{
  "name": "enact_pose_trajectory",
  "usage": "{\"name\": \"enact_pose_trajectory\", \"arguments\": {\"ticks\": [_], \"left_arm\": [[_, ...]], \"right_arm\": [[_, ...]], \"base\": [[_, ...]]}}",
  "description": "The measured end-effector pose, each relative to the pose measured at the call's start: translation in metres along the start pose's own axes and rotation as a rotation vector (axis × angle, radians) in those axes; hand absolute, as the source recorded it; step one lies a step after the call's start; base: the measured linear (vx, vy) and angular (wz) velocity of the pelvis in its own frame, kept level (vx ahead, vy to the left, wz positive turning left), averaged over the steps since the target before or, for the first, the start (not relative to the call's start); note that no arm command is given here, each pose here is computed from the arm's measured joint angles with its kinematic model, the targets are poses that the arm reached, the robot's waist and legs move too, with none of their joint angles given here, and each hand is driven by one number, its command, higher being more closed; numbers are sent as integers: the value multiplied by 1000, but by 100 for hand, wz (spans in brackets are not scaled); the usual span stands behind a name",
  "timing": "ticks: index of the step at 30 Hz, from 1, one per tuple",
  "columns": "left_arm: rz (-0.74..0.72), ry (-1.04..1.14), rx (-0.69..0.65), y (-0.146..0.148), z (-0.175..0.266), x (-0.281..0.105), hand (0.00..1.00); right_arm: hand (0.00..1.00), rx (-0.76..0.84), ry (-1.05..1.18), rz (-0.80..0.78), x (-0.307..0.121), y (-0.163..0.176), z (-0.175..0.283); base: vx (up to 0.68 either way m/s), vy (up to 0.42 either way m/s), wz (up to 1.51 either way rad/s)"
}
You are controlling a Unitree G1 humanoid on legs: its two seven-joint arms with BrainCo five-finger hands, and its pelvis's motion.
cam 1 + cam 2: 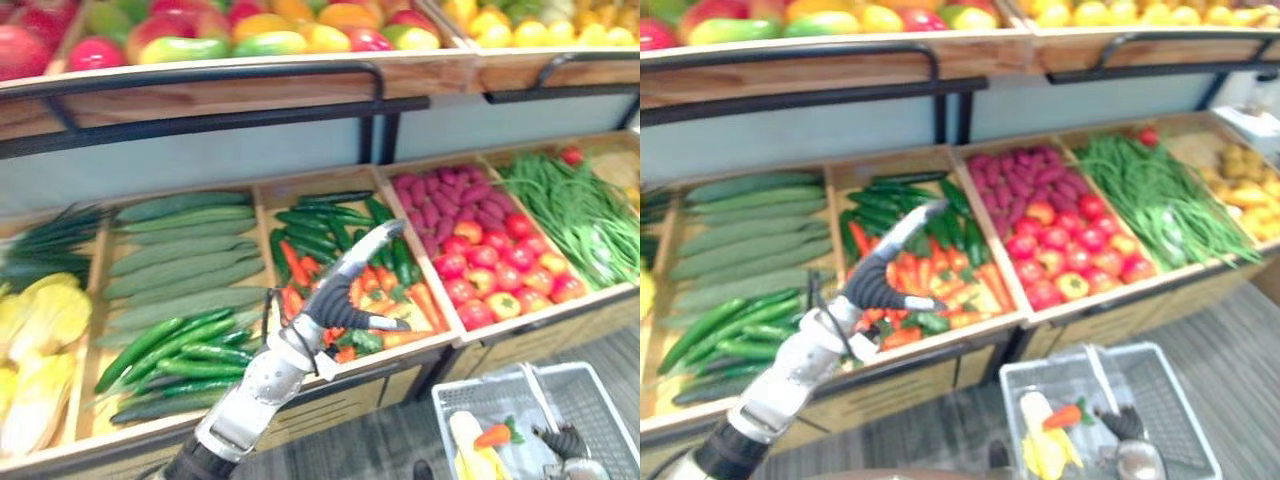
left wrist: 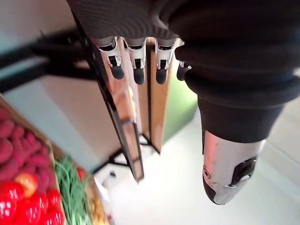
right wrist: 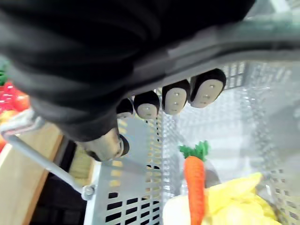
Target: Pick vegetable in the basket
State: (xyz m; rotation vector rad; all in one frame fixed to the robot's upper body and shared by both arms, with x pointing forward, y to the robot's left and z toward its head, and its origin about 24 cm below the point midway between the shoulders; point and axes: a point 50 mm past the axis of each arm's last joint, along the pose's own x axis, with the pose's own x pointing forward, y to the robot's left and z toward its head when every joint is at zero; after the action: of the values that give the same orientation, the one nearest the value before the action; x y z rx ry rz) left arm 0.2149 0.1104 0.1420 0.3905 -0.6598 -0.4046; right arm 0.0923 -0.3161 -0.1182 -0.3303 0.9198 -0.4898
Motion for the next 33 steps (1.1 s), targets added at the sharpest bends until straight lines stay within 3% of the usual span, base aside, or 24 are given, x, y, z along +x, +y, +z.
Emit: {"name": "enact_pose_trajectory", "arguments": {"ticks": [5,10,15,19,26,33], "left_arm": [[281,79,38,30,2,-28,0],[465,251,31,33,-10,-65,0],[547,501,73,30,-58,-104,0],[479,877,166,9,-110,-168,0],[571,1354,291,9,-130,-269,0],[680,1626,253,-13,-124,-316,0]], "right_arm": [[100,73,176,-39,-9,2,-37],[100,101,258,-47,-16,7,-56],[100,112,275,-60,-17,10,-57],[100,86,284,-65,-20,13,-62],[100,74,262,-90,-23,22,-62],[100,91,264,-121,-25,23,-63]], "base": [[20,-45,62],[18,-56,40],[1,-39,23],[6,-28,26],[5,-25,20],[11,-8,5]]}}
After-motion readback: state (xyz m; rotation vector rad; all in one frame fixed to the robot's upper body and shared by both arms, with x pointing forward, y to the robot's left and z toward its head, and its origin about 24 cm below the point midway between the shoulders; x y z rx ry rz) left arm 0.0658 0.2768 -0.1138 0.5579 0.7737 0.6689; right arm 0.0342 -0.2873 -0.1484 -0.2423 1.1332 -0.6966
